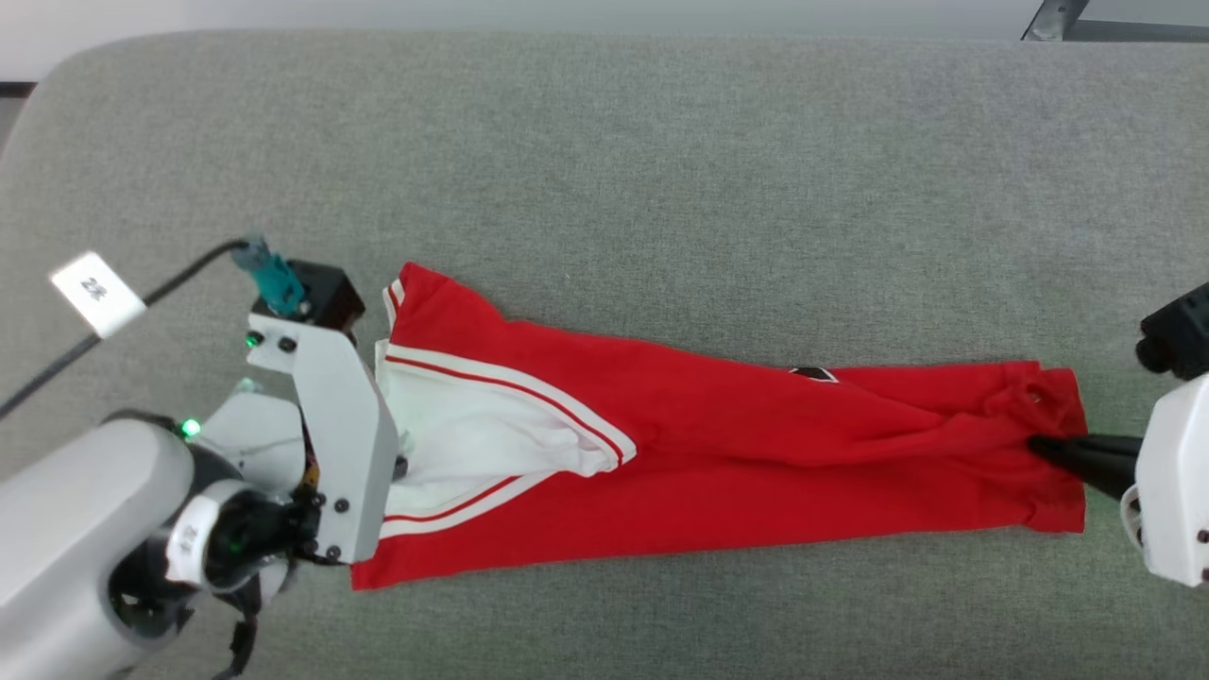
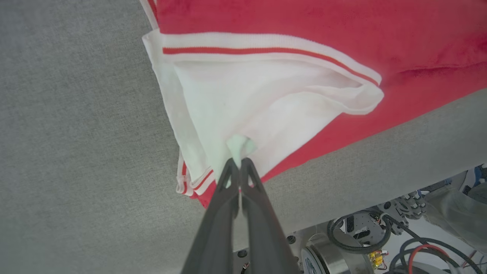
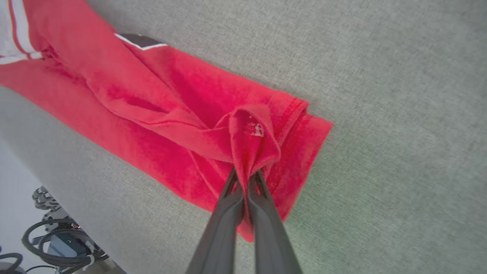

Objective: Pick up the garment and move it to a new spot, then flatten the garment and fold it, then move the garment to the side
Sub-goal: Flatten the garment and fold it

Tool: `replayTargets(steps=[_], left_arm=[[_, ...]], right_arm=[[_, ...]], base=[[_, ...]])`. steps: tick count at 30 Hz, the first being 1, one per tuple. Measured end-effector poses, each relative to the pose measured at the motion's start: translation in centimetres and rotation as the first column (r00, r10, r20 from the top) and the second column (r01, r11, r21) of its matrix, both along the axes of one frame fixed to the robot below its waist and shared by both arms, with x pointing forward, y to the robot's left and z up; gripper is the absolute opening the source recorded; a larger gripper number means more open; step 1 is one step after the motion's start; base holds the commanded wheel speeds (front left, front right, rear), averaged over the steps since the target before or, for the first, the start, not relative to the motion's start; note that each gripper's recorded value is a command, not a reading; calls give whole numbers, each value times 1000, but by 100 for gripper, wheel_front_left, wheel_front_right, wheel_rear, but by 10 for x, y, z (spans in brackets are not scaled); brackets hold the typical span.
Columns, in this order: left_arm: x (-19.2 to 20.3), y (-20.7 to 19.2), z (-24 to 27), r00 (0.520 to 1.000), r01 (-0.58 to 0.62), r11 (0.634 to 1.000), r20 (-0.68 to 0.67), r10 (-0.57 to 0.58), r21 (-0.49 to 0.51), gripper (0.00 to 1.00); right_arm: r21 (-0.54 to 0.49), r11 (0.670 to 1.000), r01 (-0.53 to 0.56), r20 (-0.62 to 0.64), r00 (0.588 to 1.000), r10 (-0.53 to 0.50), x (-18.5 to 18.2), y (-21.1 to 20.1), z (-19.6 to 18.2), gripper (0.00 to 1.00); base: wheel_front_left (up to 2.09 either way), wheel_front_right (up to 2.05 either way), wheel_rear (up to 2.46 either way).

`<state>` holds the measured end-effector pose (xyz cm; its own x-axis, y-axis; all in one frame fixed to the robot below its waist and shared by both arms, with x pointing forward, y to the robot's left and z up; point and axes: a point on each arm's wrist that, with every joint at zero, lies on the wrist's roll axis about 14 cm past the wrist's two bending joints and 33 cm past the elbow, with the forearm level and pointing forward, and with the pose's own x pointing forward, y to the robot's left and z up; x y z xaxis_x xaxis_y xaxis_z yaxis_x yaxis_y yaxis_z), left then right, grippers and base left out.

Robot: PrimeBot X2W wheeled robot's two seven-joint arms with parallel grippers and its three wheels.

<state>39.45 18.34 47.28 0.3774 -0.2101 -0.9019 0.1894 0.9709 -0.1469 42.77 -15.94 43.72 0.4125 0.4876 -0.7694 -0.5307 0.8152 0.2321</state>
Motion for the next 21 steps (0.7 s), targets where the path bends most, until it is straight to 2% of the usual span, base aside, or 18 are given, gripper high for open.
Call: replayTargets(steps=[1, 3, 5, 6, 8, 9, 10, 11, 12, 13, 14, 15, 21], left_arm=[[-2, 0, -3, 1000, -2, 1000, -10, 2, 1, 0], [-4, 0, -10, 1000, -9, 1000, -29, 9, 0, 9], [-4, -1, -12, 999, -15, 1000, -31, 14, -4, 26], [-5, -1, -14, 999, -18, 1000, -37, 18, -5, 28], [-8, -1, -17, 999, -20, 1000, -50, 20, -3, 43], [-9, 0, -17, 998, -25, 1000, -52, 24, -2, 44], [-9, 0, -17, 998, -28, 1000, -52, 28, -4, 45], [-9, 0, -16, 998, -28, 1000, -51, 28, -4, 48], [-10, 0, -15, 998, -32, 999, -50, 32, -2, 57], [-10, -1, -14, 998, -31, 1000, -46, 30, -4, 67], [-10, -1, -12, 999, -32, 999, -42, 32, -4, 76], [-10, -1, -11, 999, -36, 999, -37, 36, -3, 100], [-10, 1, 1, 999, -50, 999, 14, 50, -7, 100]], right_arm=[[6, 1000, 1, -6, 1000, -1, -2, 2, -2, 0], [4, 1000, 2, -27, 1000, -2, -6, 2, -5, 0], [-2, 1000, 1, -46, 999, -1, -11, 2, -8, 0], [0, 1000, 1, -55, 998, -1, -14, 2, -10, 0], [-3, 1000, 0, -56, 998, 0, -15, 3, -9, 0], [-1, 1000, 2, -51, 999, -2, -15, 3, -7, 0], [-4, 1000, 4, -53, 999, -4, -16, 2, -7, 16], [-11, 1000, 2, -57, 998, -3, -18, 1, -8, 39], [-12, 1000, 0, -58, 998, -1, -20, 2, -9, 92], [-12, 1000, 2, -53, 999, -3, -20, 2, -8, 100], [-11, 1000, 5, -48, 999, -6, -20, 2, -7, 100], [-15, 1000, 5, -43, 999, -6, -20, 1, -6, 100], [-20, 1000, 14, 7, 1000, -14, -16, 1, 7, 100]], base=[[0, 0, 0], [0, 0, 0], [0, 0, 0], [0, 0, 0], [0, 0, 0], [0, 0, 0], [0, 0, 0], [0, 0, 0], [0, 0, 0], [0, 0, 0], [0, 0, 0], [0, 0, 0], [0, 0, 0]])
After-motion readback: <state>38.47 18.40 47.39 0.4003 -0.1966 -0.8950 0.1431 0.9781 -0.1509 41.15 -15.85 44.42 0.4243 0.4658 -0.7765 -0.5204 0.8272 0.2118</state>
